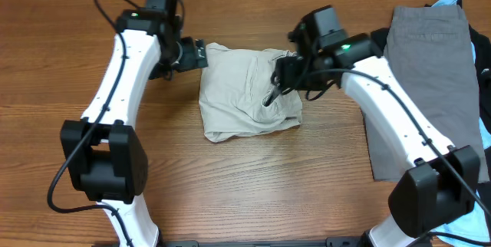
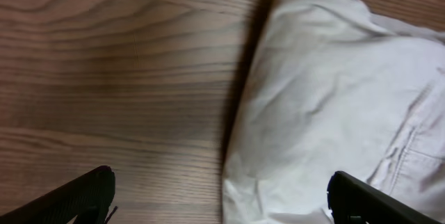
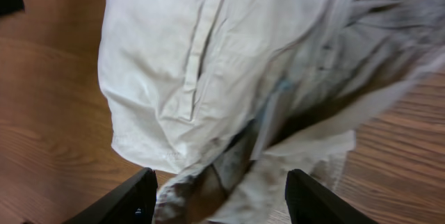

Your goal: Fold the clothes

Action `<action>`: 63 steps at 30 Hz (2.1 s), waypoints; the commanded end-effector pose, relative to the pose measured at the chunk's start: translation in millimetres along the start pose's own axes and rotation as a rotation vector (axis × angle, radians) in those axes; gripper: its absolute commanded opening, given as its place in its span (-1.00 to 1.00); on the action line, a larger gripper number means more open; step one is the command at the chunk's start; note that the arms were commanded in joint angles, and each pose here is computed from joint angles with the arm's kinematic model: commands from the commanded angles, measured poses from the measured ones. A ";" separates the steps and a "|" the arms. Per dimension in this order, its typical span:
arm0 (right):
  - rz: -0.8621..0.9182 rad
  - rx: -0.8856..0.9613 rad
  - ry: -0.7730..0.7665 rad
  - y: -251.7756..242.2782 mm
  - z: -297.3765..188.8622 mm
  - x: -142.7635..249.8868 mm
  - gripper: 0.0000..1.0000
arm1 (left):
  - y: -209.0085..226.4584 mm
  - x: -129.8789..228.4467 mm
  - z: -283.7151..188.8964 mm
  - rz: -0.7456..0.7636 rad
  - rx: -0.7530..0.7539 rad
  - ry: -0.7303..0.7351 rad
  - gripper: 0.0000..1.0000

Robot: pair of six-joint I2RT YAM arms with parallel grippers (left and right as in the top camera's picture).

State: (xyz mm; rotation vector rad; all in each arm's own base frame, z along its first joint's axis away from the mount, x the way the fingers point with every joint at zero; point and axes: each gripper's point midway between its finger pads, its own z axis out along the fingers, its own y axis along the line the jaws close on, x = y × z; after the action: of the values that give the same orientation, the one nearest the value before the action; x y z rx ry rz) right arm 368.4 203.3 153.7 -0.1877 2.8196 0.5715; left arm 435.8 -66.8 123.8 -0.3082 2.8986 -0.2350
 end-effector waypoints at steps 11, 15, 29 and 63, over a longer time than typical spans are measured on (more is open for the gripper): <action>0.244 0.367 0.191 -95.6 62.4 69.8 0.16 | -3.7 -2.3 -7.4 -0.014 0.024 -0.004 1.00; 0.260 0.341 0.167 -101.1 65.8 65.5 0.16 | -4.1 -3.0 -7.4 -0.003 0.025 -0.008 1.00; 0.157 0.118 -0.001 -43.3 -31.6 -22.8 0.24 | -11.8 -1.5 -7.8 0.125 0.070 -0.001 1.00; 0.195 0.207 -0.077 -92.5 -70.2 -34.8 0.20 | -75.3 28.2 -15.0 0.588 0.348 0.028 1.00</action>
State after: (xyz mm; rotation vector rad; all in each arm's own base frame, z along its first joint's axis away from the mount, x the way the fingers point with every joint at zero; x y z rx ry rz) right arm 390.6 110.5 153.4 0.1165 2.9072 0.3047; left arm 426.3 -100.8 130.1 0.2195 2.8833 -0.4755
